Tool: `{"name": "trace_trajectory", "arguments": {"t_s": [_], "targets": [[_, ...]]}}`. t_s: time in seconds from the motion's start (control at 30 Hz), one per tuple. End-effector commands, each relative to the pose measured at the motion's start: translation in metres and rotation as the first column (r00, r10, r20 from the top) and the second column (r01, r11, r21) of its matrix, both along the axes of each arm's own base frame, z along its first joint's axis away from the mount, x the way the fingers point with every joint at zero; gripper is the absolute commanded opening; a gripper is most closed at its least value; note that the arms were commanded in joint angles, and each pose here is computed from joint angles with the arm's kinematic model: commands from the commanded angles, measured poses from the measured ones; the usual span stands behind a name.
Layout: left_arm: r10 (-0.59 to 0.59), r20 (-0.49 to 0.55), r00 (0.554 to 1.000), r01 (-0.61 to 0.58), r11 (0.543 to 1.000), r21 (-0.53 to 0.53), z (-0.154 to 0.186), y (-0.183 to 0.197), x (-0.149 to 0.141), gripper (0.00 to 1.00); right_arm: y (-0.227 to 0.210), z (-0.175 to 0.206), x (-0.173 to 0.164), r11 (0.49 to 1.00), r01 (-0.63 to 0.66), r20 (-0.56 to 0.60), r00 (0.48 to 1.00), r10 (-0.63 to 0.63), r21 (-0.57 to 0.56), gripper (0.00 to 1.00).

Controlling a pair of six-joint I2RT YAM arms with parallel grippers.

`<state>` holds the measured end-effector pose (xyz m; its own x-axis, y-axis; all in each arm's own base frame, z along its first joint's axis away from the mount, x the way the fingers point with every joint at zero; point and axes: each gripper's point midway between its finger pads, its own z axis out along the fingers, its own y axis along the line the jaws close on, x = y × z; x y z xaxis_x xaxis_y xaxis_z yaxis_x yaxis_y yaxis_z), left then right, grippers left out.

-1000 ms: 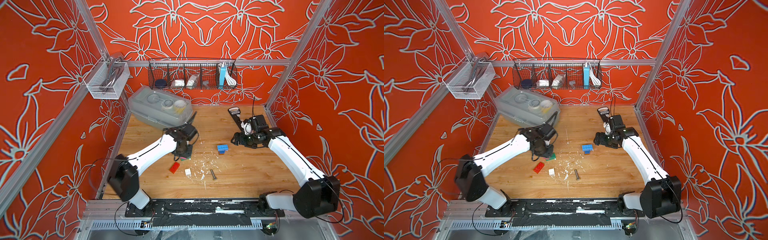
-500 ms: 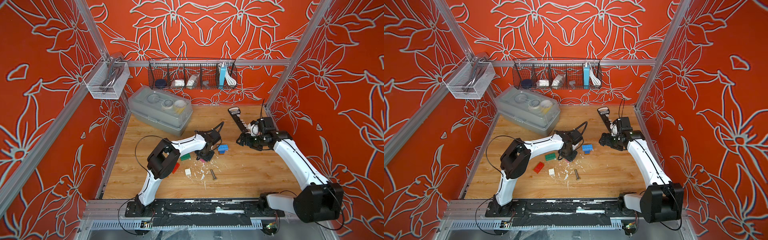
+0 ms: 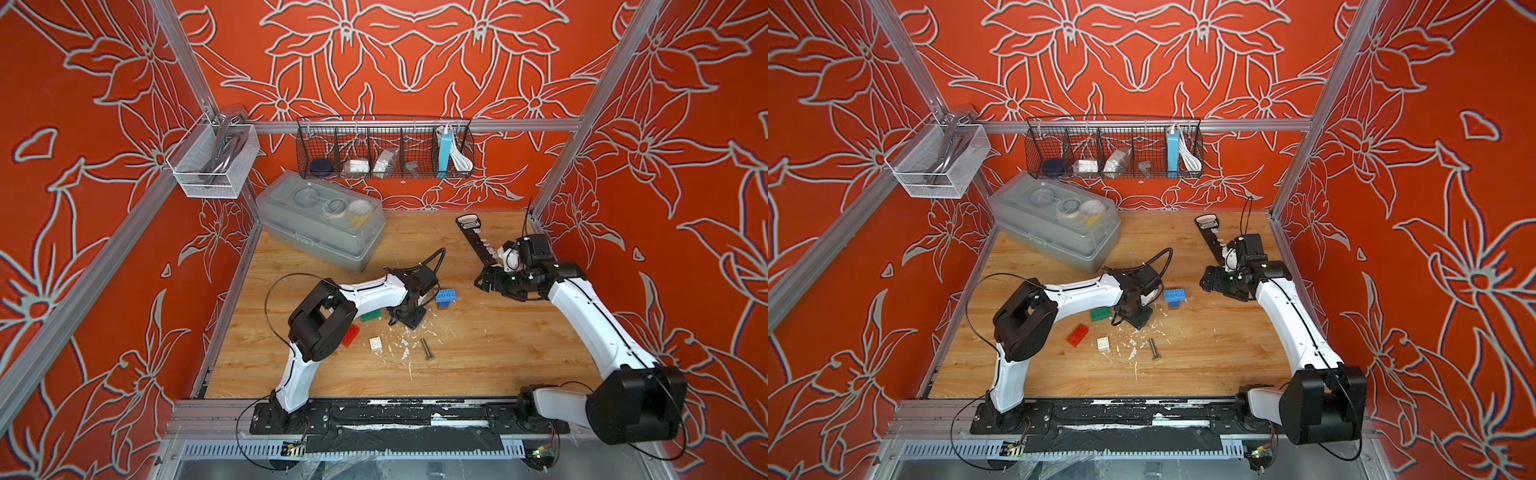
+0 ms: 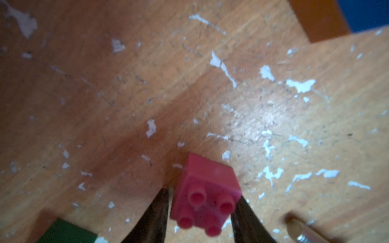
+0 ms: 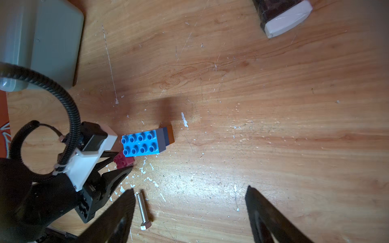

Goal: Assemble a spoon with lego
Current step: Place the lego brick at the center of the board.

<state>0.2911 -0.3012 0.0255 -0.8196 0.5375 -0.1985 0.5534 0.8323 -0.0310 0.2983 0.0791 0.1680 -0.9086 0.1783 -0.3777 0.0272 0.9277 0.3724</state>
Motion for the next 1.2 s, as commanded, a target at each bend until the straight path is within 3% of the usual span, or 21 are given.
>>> {"name": "trace_trajectory", "arguments": {"t_s": [0.0, 0.43, 1.17], "targets": [[-0.047, 0.126, 0.991, 0.057, 0.995, -0.079, 0.028, -0.011, 0.010, 0.47, -0.003, -0.005, -0.005, 1.000, -0.009, -0.017, 1.000, 0.009, -0.010, 0.86], [-0.140, 0.155, 0.978, 0.164, 0.975, -0.148, 0.027, -0.022, 0.004, 0.47, -0.005, -0.007, -0.003, 1.000, -0.010, -0.018, 1.000, 0.010, -0.014, 0.86], [-0.177, 0.141, 0.974, 0.189, 0.979, -0.077, 0.008, -0.013, 0.004, 0.43, -0.005, -0.011, -0.003, 1.000, -0.016, -0.029, 0.999, 0.016, -0.011, 0.86]]}}
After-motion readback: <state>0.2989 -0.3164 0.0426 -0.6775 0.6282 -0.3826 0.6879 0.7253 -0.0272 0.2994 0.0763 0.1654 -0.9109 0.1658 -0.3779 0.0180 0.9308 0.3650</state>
